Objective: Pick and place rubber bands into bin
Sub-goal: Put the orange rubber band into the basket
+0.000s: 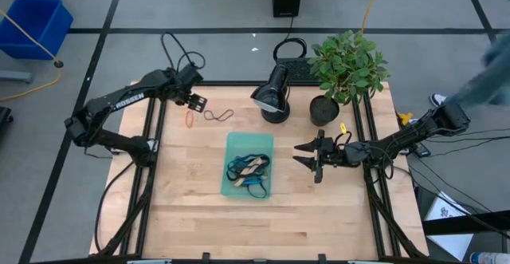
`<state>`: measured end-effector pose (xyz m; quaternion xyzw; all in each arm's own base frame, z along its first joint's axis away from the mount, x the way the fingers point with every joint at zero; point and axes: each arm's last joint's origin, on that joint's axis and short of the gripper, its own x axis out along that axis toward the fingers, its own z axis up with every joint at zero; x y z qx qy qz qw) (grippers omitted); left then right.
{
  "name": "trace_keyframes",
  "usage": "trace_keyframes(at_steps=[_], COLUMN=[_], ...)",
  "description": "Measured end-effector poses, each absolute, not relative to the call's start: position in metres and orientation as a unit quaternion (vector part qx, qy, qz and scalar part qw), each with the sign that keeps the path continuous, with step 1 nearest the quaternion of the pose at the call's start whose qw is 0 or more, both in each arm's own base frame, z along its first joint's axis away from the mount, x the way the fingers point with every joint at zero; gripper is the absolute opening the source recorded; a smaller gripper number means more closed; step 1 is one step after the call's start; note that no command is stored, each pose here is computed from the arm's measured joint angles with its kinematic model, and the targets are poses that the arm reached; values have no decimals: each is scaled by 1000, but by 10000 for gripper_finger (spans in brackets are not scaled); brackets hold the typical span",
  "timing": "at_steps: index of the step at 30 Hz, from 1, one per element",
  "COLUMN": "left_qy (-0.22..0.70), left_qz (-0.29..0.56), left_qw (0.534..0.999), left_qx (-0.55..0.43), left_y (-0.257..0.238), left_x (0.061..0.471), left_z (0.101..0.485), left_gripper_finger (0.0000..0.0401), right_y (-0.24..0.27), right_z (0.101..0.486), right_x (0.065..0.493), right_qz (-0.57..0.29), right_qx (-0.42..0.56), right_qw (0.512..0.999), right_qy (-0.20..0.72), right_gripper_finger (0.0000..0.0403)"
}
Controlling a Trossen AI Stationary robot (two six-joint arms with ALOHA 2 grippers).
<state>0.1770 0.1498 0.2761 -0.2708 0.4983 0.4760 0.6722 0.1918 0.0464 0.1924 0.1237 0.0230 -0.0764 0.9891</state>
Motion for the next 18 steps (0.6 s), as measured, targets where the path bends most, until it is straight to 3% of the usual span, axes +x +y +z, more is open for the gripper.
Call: trace_keyframes(at_steps=[8, 18], left_qy=[455, 462], left_qz=[480, 491], left_qw=[668, 641], left_qx=[-341, -366], left_y=[171, 161], left_x=[157, 146], left_z=[216, 180], left_gripper_finger=[234, 234], right_y=[46, 39], right_z=[192, 192], right_x=[192, 193], right_qz=[-77, -95], right_qx=[121, 121], right_qw=[989, 988], right_qy=[23, 21], right_gripper_finger=[173, 172])
